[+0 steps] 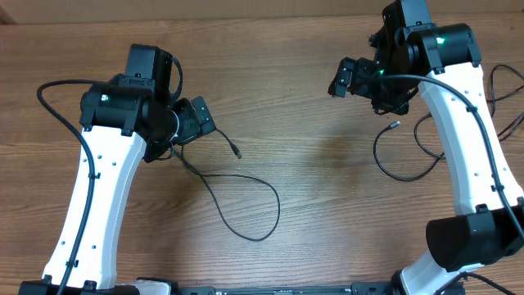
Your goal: Untangle cables
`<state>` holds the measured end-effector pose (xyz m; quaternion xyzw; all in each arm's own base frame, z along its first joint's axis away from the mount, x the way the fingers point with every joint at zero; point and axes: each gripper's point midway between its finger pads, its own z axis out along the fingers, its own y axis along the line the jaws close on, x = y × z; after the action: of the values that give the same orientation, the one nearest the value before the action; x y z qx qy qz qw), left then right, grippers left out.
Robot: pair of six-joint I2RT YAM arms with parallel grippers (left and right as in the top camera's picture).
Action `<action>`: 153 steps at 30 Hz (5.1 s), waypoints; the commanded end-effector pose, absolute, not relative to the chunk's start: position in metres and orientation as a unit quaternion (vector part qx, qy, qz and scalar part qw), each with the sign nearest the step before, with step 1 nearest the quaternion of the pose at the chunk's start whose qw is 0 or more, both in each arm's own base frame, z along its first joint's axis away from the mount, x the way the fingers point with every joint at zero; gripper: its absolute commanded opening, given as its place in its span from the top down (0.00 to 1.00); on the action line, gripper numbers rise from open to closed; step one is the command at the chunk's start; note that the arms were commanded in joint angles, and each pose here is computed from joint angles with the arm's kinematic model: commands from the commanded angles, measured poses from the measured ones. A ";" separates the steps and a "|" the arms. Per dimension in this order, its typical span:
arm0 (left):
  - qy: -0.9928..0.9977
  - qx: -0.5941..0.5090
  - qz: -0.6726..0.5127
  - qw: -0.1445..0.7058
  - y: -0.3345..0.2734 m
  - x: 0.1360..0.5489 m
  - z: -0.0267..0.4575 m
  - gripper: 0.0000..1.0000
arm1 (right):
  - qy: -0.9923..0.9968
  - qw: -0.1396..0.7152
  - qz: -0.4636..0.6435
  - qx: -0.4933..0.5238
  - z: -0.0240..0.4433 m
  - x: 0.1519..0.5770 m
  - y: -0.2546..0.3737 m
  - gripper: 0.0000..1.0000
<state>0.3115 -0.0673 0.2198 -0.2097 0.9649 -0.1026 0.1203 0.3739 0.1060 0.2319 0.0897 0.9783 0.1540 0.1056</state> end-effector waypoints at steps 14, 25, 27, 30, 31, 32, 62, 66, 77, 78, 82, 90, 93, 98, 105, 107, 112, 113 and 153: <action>0.964 -0.215 -0.097 0.124 -0.067 0.313 0.221 0.00 | 0.975 0.130 0.161 0.084 0.235 0.385 0.108 0.00; 0.964 -0.215 -0.101 0.123 -0.068 0.313 0.221 0.00 | 0.977 0.115 0.157 0.086 0.233 0.378 0.106 0.00; 0.964 -0.215 -0.101 0.123 -0.068 0.313 0.221 0.00 | 0.978 0.112 0.156 0.086 0.232 0.377 0.106 0.00; 0.964 -0.215 -0.101 0.123 -0.068 0.313 0.221 0.01 | 0.978 0.105 0.160 0.087 0.232 0.373 0.108 0.00; 0.964 -0.215 -0.101 0.123 -0.068 0.313 0.221 0.00 | 0.977 0.102 0.163 0.086 0.232 0.372 0.109 0.00; 0.964 -0.215 -0.100 0.123 -0.068 0.313 0.221 0.00 | 0.977 0.099 0.168 0.086 0.233 0.371 0.110 0.00; 0.964 -0.215 -0.101 0.123 -0.068 0.313 0.221 0.01 | 0.970 0.134 0.186 0.077 0.239 0.388 0.116 0.00; 0.964 -0.215 -0.101 0.123 -0.068 0.313 0.221 0.00 | 0.971 0.129 0.185 0.078 0.239 0.386 0.116 0.00; 0.964 -0.215 -0.101 0.123 -0.068 0.313 0.221 0.00 | 0.969 0.140 0.188 0.077 0.241 0.391 0.117 0.00; 0.964 -0.215 -0.101 0.123 -0.068 0.313 0.221 0.00 | 0.969 0.140 0.189 0.076 0.241 0.391 0.117 0.00; 0.964 -0.215 -0.101 0.123 -0.068 0.313 0.221 0.01 | 0.967 0.143 0.200 0.073 0.243 0.393 0.121 0.00; 0.964 -0.215 -0.101 0.123 -0.068 0.313 0.221 0.00 | 0.958 0.199 0.194 0.075 0.252 0.418 0.115 0.00; 0.964 -0.215 -0.101 0.123 -0.068 0.313 0.221 0.00 | 0.955 0.220 0.147 0.134 0.250 0.429 0.086 0.00; 0.964 -0.215 -0.101 0.123 -0.068 0.313 0.221 0.01 | 0.943 0.249 0.048 0.214 0.248 0.437 0.018 0.00; 0.964 -0.215 -0.101 0.123 -0.068 0.313 0.221 0.00 | 0.910 0.271 -0.049 0.309 0.252 0.431 -0.082 0.00; 0.964 -0.215 -0.101 0.123 -0.068 0.313 0.221 0.00 | 0.896 0.279 -0.067 0.338 0.255 0.429 -0.111 0.00; 0.964 -0.215 -0.101 0.123 -0.068 0.313 0.221 0.00 | 0.860 0.293 -0.087 0.408 0.261 0.414 -0.181 0.00; 0.964 -0.215 -0.101 0.123 -0.068 0.313 0.221 0.00 | 0.853 0.295 -0.092 0.422 0.261 0.409 -0.194 0.00; 0.964 -0.215 -0.101 0.123 -0.068 0.313 0.221 0.00 | 0.808 0.166 -0.057 0.563 0.180 0.362 -0.287 0.96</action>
<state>0.3116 -0.0668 0.2197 -0.2114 0.9646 -0.1014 0.1207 0.3552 -0.2803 0.1489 0.5638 0.8143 -0.0523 0.1276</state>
